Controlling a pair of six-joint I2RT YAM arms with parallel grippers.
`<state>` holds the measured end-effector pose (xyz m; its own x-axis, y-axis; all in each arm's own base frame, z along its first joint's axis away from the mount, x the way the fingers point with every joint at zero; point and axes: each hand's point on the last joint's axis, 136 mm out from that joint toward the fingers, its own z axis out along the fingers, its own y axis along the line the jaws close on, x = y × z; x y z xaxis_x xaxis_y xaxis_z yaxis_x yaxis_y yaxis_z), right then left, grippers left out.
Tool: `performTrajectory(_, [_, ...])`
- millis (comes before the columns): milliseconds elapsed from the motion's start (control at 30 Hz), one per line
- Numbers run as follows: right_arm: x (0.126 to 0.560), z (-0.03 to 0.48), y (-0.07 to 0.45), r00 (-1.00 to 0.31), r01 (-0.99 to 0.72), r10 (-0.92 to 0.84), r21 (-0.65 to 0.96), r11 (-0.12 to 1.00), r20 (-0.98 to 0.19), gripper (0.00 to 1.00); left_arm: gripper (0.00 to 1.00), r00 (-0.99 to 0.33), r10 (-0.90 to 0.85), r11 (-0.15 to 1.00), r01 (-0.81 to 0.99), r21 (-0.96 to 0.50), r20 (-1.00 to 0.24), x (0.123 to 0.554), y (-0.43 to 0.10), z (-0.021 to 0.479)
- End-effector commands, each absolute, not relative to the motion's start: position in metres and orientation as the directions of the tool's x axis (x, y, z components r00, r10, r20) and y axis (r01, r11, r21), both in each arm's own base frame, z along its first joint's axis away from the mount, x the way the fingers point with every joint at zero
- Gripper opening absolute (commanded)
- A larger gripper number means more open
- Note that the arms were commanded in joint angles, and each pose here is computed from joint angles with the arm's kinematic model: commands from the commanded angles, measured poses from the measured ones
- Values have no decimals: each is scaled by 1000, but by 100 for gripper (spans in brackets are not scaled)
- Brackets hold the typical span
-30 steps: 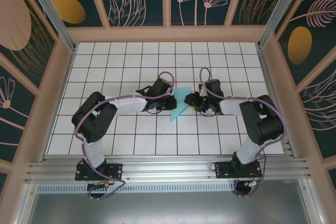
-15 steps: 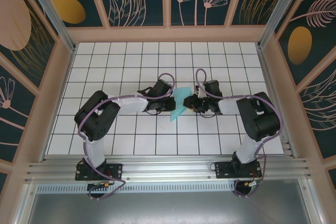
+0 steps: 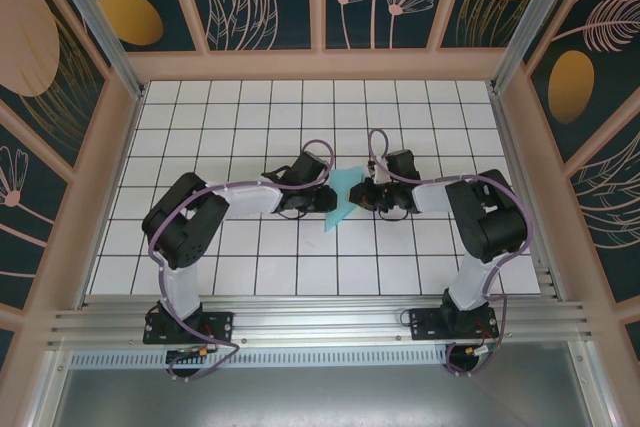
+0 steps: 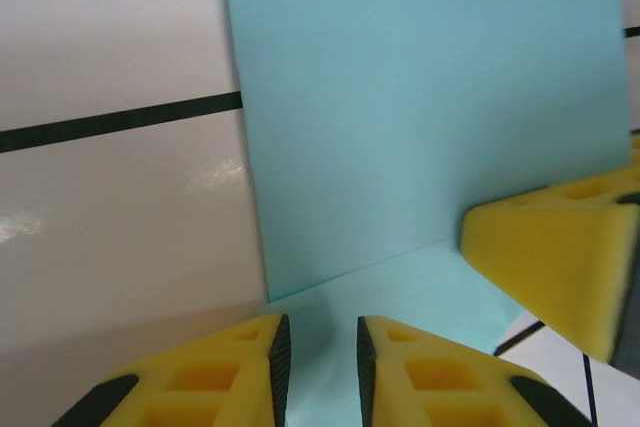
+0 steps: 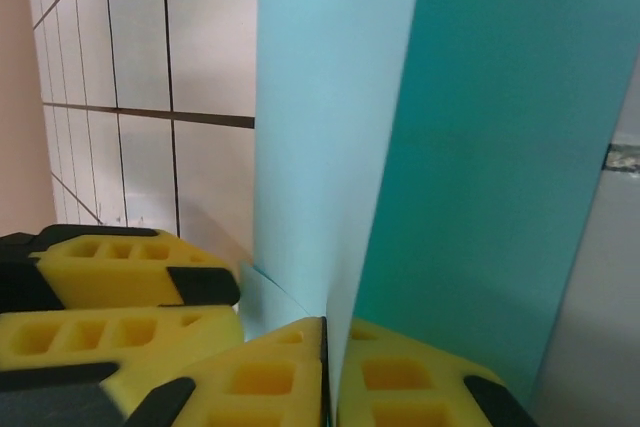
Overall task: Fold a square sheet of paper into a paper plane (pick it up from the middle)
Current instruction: Fourth fold the wing at the center of the table.
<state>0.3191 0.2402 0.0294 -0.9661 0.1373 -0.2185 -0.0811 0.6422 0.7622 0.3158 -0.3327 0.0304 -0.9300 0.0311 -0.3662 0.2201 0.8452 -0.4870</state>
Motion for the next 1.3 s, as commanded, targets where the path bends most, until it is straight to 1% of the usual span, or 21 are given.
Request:
performTrajectory(0, [323,40,244,-960,-60,178,777,627,-217,9,34,-891,33,803,294,-519,-453,316,-335,64])
performTrajectory(133, [323,47,242,-948,19,262,791,612,-180,9,38,-865,58,786,347,-512,-499,308,-332,77])
performTrajectory(167, [322,49,241,-944,44,286,793,608,-167,9,39,-867,74,794,351,-497,-494,301,-326,69])
performTrajectory(233, [321,54,242,-938,70,314,805,590,-149,9,40,-847,98,785,388,-483,-522,292,-326,76])
performTrajectory(467, [313,55,253,-933,109,335,782,613,-133,9,43,-794,230,821,469,-327,-563,271,-332,59])
performTrajectory(567, [313,55,255,-933,115,336,778,618,-129,9,43,-784,238,843,460,-279,-574,274,-328,53])
performTrajectory(667, [314,54,255,-933,123,337,771,625,-124,10,43,-773,240,843,466,-269,-588,274,-331,55])
performTrajectory(700, [314,53,255,-934,124,336,769,627,-123,10,43,-780,253,849,463,-256,-572,272,-331,44])
performTrajectory(867, [315,53,254,-936,126,328,755,643,-123,10,42,-775,258,866,450,-217,-577,276,-330,37])
performTrajectory(1000, [316,53,256,-937,126,327,760,638,-119,10,41,-777,265,870,448,-206,-571,275,-330,30])
performTrajectory(1267, [317,55,259,-942,124,317,761,636,-112,10,40,-765,256,875,443,-194,-592,281,-331,33])
